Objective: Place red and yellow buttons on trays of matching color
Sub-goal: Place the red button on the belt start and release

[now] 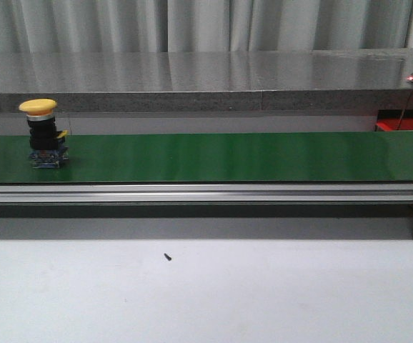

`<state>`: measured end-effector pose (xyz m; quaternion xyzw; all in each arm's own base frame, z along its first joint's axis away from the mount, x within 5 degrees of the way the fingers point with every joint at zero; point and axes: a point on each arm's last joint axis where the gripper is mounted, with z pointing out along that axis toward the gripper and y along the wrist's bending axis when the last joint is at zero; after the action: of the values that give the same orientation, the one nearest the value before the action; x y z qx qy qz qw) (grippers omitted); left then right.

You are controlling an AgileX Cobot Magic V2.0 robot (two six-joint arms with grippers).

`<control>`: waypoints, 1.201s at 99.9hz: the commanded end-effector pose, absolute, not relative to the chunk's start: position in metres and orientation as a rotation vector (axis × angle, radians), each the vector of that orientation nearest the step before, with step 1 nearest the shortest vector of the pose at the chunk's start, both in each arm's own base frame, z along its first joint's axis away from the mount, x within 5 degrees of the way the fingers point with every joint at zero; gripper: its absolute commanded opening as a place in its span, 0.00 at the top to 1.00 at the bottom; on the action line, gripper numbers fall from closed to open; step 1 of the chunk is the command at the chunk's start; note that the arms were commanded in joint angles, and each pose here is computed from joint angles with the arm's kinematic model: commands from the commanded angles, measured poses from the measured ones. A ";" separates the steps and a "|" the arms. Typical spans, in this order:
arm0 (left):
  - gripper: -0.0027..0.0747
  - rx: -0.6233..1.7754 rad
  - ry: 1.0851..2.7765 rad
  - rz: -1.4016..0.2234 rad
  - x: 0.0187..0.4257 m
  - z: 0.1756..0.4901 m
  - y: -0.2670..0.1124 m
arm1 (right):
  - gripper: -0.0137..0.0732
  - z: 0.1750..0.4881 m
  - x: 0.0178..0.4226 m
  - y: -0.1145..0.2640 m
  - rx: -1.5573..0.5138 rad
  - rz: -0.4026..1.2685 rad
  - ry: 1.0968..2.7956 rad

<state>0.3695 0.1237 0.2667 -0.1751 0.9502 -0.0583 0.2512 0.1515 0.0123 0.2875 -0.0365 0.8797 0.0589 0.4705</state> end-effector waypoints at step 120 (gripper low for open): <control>0.99 0.024 2.185 -0.206 0.232 0.391 0.017 | 0.91 0.301 0.153 0.013 -0.068 0.166 2.096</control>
<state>0.2498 0.0277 0.3749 0.0112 0.9163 -0.0782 0.3927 0.1505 0.0134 0.2864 -0.0337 0.8831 0.0674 0.4631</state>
